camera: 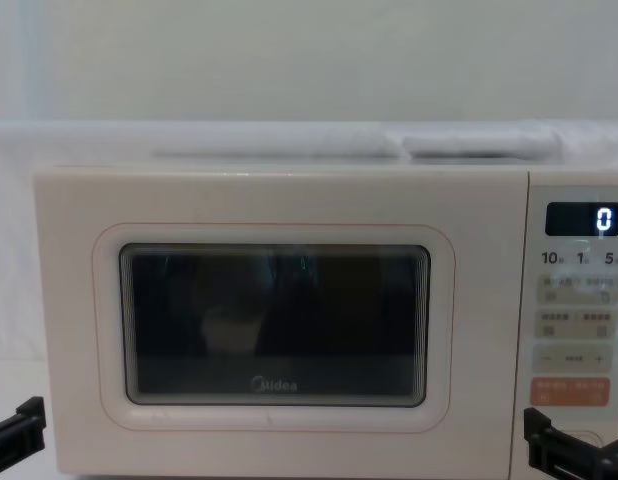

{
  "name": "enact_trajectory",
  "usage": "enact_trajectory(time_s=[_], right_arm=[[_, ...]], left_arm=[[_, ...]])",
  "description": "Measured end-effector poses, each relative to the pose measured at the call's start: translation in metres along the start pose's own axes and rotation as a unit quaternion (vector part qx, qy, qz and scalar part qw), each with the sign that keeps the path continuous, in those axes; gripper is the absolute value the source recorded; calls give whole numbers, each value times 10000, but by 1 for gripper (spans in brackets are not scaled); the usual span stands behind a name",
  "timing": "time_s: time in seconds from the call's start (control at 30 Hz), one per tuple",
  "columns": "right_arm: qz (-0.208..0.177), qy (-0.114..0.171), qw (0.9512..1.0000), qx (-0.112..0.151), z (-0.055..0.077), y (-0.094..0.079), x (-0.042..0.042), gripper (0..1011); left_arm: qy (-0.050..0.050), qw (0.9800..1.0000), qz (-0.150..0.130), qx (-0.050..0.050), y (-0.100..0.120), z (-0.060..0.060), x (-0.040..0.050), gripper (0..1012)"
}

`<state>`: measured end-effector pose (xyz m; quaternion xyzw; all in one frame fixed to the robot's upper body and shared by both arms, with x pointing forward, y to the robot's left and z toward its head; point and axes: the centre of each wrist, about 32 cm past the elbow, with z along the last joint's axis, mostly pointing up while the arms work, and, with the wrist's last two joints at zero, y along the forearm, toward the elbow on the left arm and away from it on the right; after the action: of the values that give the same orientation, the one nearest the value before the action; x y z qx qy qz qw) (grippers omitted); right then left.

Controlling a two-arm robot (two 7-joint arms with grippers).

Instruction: Press the button to open the microwave door with one hand; close the microwave door with the other hand.

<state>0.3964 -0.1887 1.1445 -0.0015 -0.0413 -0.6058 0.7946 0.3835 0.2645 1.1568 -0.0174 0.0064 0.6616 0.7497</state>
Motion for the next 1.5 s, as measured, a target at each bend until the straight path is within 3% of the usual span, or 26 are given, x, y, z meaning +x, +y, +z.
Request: enact_trajectory(time_s=[0.6,0.9,0.97,1.13,1.3,1.5], right_arm=[[0,0,10000,0,0,0,0,967],[0,0,10000,0,0,0,0,744],[0,0,10000,0,0,0,0,640],[0,0,10000,0,0,0,0,522],[1,0,10000,0,0,0,0,322],[0,0,10000,0,0,0,0,153]], left_arm=[[0,10000,1,0,0,0,0,1001],[0,10000,0,0,0,0,0,1001],[0,10000,0,0,0,0,0,1001],[0,10000,0,0,0,0,0,1001],[0,10000,0,0,0,0,0,1001],[0,10000,0,0,0,0,0,1001]])
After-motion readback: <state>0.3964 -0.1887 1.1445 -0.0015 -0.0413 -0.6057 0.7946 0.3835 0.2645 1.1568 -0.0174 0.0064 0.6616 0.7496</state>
